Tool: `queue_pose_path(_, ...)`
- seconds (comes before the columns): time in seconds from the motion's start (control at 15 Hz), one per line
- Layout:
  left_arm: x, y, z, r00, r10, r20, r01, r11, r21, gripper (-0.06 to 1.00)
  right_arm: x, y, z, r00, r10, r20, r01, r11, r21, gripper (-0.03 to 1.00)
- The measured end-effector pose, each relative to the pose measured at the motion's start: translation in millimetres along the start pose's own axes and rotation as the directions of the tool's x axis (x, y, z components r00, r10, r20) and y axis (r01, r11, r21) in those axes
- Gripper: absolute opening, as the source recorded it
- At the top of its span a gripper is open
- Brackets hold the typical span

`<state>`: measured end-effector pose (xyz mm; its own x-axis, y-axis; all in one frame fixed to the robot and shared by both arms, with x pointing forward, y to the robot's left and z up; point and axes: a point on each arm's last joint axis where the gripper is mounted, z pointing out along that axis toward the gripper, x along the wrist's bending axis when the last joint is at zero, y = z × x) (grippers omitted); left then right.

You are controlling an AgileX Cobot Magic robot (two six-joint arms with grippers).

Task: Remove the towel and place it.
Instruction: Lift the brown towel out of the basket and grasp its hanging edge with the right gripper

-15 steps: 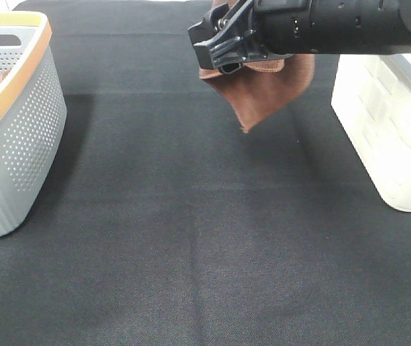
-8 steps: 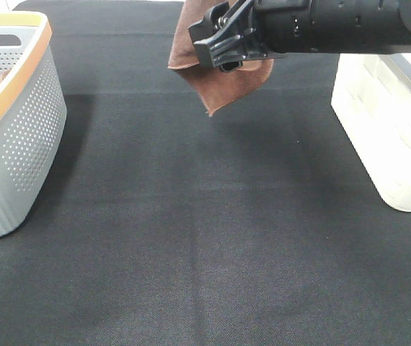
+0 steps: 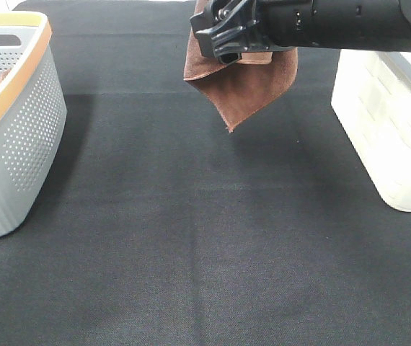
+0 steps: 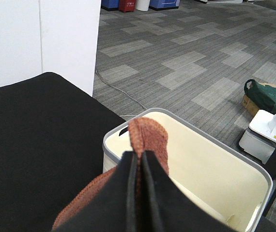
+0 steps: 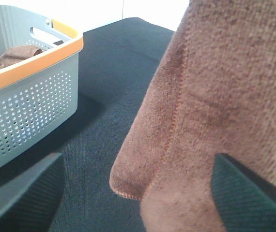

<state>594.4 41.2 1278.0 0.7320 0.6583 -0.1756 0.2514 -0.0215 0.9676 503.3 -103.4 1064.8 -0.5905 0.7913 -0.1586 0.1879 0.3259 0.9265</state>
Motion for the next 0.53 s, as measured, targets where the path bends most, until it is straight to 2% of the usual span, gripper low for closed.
queue_pose_path(0.27,1.4,-0.2,0.0,1.0,0.014,-0.015,-0.014,1.0,0.002,0.01,-1.7,-1.4,0.0,1.0,0.025,0.017,-0.026,1.0,0.017,0.82)
queue_pose_path(0.53,0.4,-0.1,0.0,1.0,0.004,-0.004,-0.004,1.0,0.001,0.01,-7.1,-1.2,-0.2,0.997,0.035,0.074,-0.036,0.999,0.014,0.82)
